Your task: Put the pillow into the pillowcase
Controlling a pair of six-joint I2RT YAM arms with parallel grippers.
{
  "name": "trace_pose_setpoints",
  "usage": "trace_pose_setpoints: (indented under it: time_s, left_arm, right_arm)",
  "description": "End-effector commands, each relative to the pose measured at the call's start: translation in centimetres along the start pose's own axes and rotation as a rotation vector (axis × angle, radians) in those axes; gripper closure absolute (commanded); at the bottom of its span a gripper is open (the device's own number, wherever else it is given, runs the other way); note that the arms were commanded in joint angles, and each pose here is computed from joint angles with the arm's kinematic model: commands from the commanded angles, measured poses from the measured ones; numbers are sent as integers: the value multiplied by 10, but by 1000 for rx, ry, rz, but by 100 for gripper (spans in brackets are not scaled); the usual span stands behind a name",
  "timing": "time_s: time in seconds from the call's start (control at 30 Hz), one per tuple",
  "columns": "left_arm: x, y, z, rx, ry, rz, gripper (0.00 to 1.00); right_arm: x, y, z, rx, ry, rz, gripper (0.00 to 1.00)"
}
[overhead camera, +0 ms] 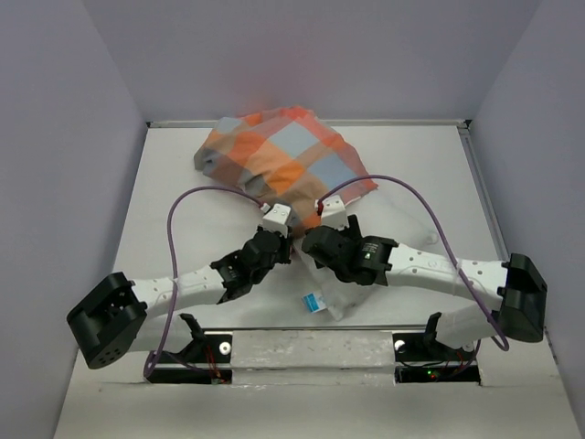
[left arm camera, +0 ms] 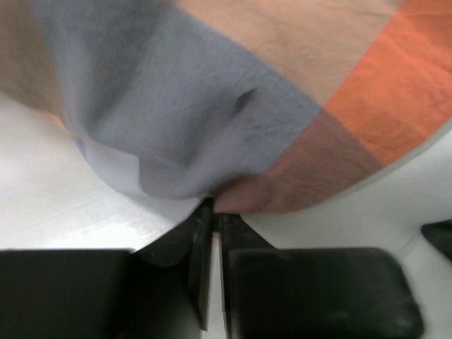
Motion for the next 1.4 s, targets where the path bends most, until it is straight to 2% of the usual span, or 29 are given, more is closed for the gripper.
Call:
trace_pose_setpoints:
  time_s: [0.0,0.03,0.1,0.13,0.17,0.2,0.27,0.37,0.47,0.53,0.6,0.67,0.73,0.77,0.83,0.87,0.93,0.97,1.07,1.2,1.23,1.3,1.37]
  left_arm:
    - [-8,51,-1,-148,-23,-62,94]
    - [-10,61,-9,-177,-46,-82,100]
    - [-9,70,-19,-200,-59,-109,100]
    - [-9,80,-30,-223,-76,-122,100]
    - [-9,84,-34,-232,-81,-131,100]
    - [-9,89,-38,-239,-90,-138,100]
    - [-16,105,-49,-262,-140,-153,100]
    - [-36,133,-62,-294,-263,-169,100]
    - [-67,173,-75,-319,-442,-164,100]
    - [-96,202,-91,-324,-610,-149,100]
    - [-116,226,-114,-343,-710,-140,100]
    - [-123,239,-135,-350,-783,-154,100]
    - [-122,252,-160,-381,-841,-180,100]
    - [-123,257,-171,-381,-881,-198,100]
    - [-121,267,-192,-401,-931,-213,100]
    - [-119,269,-199,-401,-939,-242,100]
    - [-111,263,-206,-406,-932,-265,100]
    - [-107,261,-206,-404,-911,-274,100]
    - [-88,262,-206,-419,-782,-296,100]
    - [-59,282,-231,-523,-678,-343,100]
    - [-45,291,-239,-559,-610,-364,100]
    - [-36,305,-255,-596,-589,-366,100]
    - [-36,315,-252,-596,-552,-347,100]
  right_arm:
    - [-2,25,7,-84,2,95,37]
    - [-2,27,7,-87,21,104,47]
    - [-5,27,13,-82,46,110,62]
    - [-5,32,15,-96,63,131,84]
    - [-6,37,13,-107,74,144,98]
    - [-7,40,11,-123,79,155,100]
    - [-6,55,4,-182,115,197,100]
    - [1,81,-17,-293,262,261,100]
    - [3,127,-44,-489,379,356,100]
    - [-3,167,-67,-626,400,462,100]
    - [-20,195,-85,-758,366,547,100]
    - [-30,207,-92,-837,324,588,100]
    - [-25,205,-77,-819,285,555,100]
    - [-6,197,-47,-761,223,512,100]
    - [2,180,0,-679,139,459,100]
    - [0,172,27,-617,147,529,100]
    - [-12,162,35,-565,203,592,100]
    - [-15,167,23,-578,279,616,100]
    - [0,176,1,-563,410,532,100]
    - [70,159,-43,-488,627,351,100]
    - [100,146,-67,-447,696,285,100]
    - [120,134,-97,-424,765,227,100]
    - [133,138,-148,-431,904,220,100]
Point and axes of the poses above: each gripper's point midway between its finger pads, its own z axis out along the fingers, its own x axis along the line the jaws close on, y = z × x, the point moved 4 cm from there along -z, back along the fingers, and after that the axes turned 4 degrees about z, right-handed, at the moved point
